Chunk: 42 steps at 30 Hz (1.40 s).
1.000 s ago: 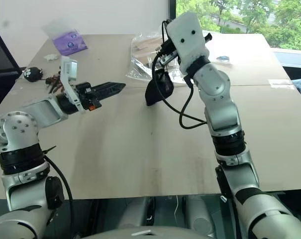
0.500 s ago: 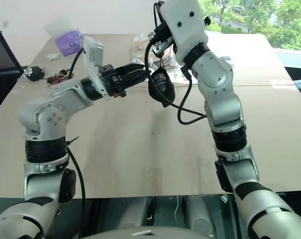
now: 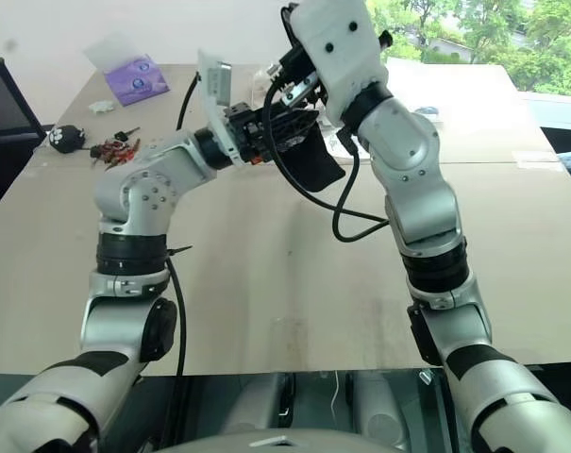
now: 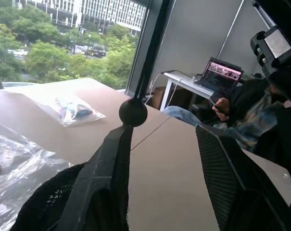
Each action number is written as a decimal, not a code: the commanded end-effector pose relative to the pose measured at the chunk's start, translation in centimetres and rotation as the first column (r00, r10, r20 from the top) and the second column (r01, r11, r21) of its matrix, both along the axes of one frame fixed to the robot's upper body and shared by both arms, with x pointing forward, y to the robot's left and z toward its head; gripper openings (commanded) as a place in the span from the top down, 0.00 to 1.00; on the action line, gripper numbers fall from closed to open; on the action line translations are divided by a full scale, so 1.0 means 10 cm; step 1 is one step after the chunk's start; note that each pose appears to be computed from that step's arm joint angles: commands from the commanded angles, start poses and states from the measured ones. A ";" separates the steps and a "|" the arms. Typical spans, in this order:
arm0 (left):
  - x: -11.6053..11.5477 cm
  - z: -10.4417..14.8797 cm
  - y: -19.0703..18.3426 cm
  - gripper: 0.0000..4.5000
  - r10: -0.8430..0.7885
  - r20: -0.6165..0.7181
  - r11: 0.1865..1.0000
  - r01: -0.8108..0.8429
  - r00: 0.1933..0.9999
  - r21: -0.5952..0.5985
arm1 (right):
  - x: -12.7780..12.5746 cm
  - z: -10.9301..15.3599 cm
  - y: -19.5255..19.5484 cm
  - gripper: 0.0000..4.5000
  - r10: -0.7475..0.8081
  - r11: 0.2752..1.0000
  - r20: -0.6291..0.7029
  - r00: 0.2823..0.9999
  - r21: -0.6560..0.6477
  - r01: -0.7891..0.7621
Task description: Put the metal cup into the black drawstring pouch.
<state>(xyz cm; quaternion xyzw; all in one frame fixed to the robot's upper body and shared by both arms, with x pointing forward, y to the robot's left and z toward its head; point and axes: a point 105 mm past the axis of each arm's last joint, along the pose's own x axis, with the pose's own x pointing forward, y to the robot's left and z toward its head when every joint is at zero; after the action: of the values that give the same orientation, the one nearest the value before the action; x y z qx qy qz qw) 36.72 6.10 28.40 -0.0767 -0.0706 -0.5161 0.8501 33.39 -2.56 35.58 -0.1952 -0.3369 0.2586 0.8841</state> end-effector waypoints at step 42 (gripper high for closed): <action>-0.08 0.25 0.12 0.43 0.042 0.121 0.999 -0.042 0.992 0.000 | -0.11 0.15 -0.08 1.00 -0.022 0.998 0.046 0.999 0.056 0.019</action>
<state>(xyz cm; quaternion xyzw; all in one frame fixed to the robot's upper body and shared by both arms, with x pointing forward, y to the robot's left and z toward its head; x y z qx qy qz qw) 36.19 7.80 29.07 -0.0642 -0.0845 -0.5036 0.8574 33.96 -3.62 35.27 -0.1839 -0.3217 0.2318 0.8994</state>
